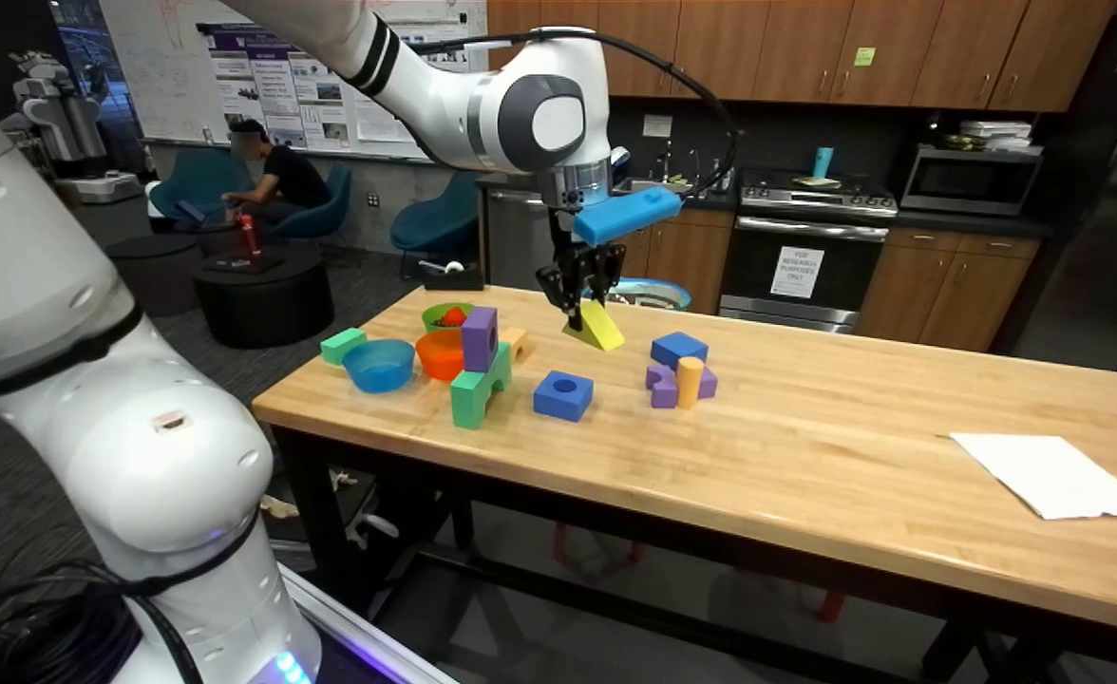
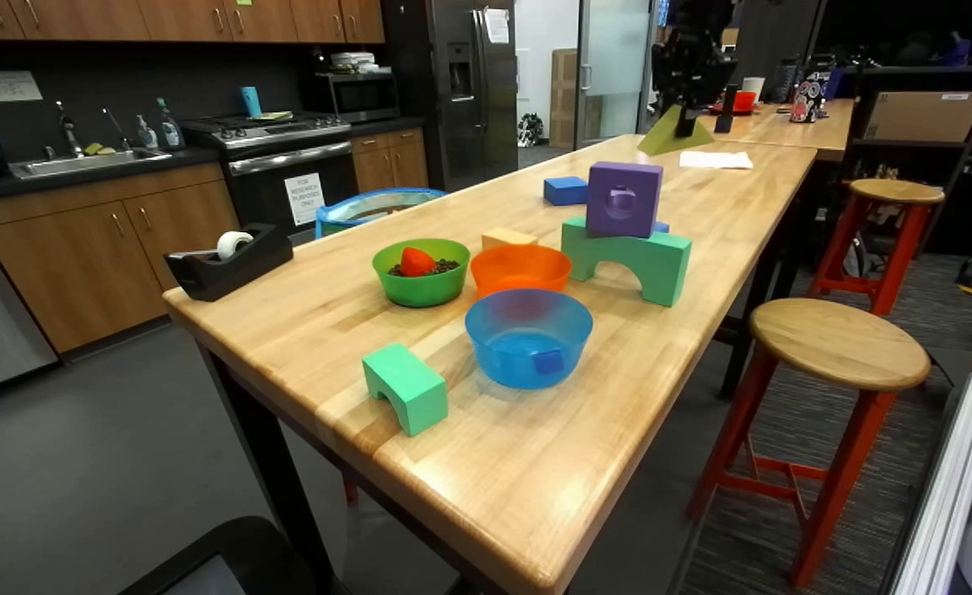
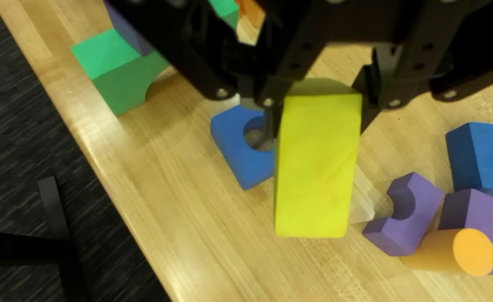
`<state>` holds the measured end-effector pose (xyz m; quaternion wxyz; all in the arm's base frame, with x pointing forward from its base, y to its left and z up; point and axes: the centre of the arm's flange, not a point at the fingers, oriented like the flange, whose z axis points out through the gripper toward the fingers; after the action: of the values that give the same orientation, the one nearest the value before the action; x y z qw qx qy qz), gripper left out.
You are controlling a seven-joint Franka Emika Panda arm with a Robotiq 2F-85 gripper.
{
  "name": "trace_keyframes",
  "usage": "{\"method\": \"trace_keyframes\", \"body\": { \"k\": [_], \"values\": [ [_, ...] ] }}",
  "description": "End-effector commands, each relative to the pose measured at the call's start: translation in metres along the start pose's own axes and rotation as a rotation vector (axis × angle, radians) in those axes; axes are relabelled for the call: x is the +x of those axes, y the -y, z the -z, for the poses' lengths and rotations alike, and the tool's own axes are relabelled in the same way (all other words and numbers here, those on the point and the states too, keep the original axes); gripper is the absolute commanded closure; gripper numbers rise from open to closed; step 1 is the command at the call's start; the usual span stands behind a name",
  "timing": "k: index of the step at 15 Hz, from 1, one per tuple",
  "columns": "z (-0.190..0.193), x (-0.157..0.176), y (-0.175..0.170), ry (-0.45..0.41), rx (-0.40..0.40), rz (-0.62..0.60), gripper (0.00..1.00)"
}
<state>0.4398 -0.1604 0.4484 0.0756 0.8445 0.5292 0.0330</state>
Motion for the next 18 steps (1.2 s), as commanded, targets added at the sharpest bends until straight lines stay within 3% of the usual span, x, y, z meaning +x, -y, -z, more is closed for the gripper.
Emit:
{"method": "trace_keyframes", "body": {
  "k": [1, 7, 12, 18],
  "values": [
    [0.001, 0.015, 0.039, -0.053, -0.009, -0.073, 0.84],
    [0.023, 0.048, 0.065, -0.150, 0.001, -0.304, 0.84],
    [0.046, 0.076, 0.071, -0.090, -0.104, -0.469, 0.84],
    [0.043, 0.103, 0.089, -0.075, -0.112, -0.530, 0.84]
  ]
}}
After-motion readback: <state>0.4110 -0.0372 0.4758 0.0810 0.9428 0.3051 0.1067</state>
